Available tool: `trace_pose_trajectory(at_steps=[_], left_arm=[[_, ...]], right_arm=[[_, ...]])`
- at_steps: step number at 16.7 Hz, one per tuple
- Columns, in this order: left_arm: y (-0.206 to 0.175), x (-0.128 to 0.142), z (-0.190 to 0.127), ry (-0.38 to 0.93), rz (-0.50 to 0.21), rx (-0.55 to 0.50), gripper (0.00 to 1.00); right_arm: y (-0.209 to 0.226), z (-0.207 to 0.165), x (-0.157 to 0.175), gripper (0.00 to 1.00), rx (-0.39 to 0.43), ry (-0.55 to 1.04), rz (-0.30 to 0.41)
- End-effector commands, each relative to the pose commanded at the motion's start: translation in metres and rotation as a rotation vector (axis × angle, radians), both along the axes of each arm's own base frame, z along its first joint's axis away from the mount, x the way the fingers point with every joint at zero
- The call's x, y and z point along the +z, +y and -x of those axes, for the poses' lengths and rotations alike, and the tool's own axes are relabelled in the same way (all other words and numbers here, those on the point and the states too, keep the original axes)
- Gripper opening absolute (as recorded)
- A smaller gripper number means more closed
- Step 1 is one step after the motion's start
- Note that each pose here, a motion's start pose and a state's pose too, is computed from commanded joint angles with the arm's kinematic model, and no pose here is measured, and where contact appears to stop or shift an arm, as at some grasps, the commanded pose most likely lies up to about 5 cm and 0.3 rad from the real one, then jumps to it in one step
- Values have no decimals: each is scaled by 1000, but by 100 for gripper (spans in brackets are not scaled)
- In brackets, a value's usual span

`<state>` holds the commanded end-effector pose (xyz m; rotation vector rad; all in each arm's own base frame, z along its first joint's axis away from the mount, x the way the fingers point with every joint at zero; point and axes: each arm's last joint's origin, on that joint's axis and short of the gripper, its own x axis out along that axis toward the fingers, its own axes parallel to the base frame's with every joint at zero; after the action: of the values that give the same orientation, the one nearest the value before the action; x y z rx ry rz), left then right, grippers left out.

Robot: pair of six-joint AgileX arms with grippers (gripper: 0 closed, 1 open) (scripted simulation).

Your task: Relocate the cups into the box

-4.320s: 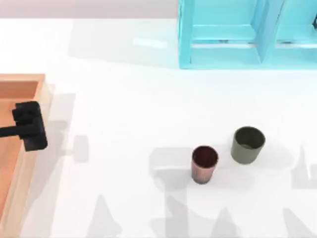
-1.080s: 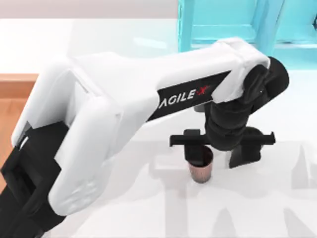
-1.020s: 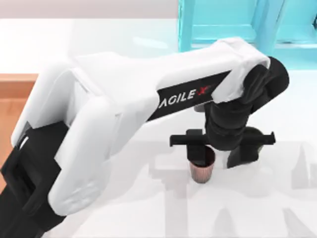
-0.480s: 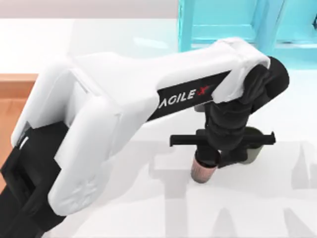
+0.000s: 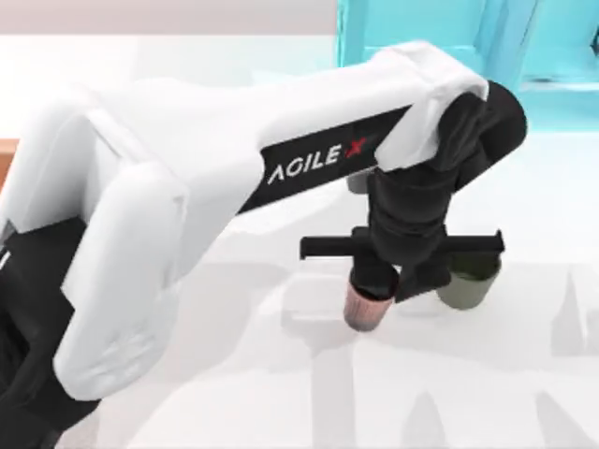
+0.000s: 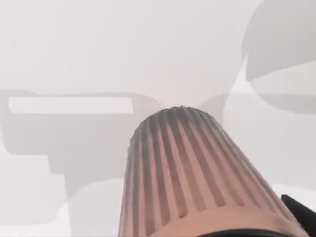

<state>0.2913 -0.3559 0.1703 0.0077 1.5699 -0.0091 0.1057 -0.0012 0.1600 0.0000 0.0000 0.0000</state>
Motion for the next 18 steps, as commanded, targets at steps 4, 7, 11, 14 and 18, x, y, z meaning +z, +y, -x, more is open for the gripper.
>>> trace_pose_trajectory(at_steps=[4, 7, 11, 14, 18], left_arm=[[46, 52, -1, -8, 11, -3, 0], [75, 75, 4, 0, 1, -9, 0], [80, 78, 4, 3, -1, -9, 0], [82, 77, 3, 6, -5, -16, 0], [137, 85, -18, 37, -15, -14, 0]], right_arm=[[0, 0, 0, 100, 0, 0, 0], [0, 0, 0, 100, 0, 0, 0], [0, 0, 0, 100, 0, 0, 0], [0, 0, 0, 100, 0, 0, 0], [0, 0, 0, 100, 0, 0, 0]])
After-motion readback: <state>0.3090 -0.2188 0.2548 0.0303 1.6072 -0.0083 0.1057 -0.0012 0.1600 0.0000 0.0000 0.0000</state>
